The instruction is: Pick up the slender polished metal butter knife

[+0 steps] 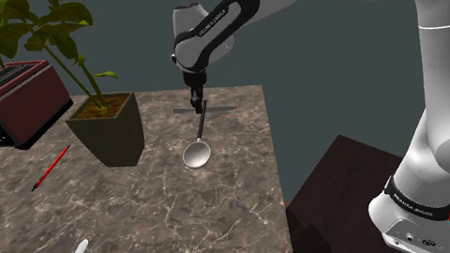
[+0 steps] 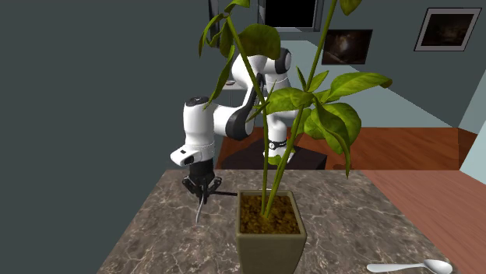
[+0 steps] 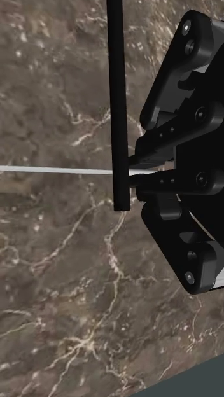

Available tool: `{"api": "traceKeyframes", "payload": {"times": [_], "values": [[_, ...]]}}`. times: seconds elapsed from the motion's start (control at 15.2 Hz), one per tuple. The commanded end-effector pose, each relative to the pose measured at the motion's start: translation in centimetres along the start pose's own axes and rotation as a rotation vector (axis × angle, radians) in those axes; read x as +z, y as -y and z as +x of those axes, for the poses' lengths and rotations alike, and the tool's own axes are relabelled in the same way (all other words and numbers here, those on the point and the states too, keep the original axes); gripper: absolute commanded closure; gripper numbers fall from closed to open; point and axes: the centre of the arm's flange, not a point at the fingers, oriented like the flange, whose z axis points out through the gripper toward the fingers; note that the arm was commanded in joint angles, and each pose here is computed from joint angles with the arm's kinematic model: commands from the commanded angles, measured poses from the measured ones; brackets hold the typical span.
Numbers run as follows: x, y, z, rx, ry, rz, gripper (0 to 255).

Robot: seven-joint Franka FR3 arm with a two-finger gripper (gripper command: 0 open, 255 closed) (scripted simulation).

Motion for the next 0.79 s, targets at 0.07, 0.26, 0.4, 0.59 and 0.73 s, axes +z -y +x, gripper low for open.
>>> {"api": "traceKeyframes", "payload": {"times": [0.07, 0.26, 0.4, 0.59, 0.73], "values": [[-1.6, 0.1, 0.1, 0.0, 0.0, 0.0, 255], [-3.2, 0.0, 0.2, 0.0, 0.0, 0.0, 255], [-4.2, 0.0, 0.2, 0.0, 0.0, 0.0, 255], [-5.8, 0.0, 0.3, 0.0, 0.0, 0.0, 255], [-5.9, -0.1, 0.3, 0.0, 0.0, 0.0, 255]]}}
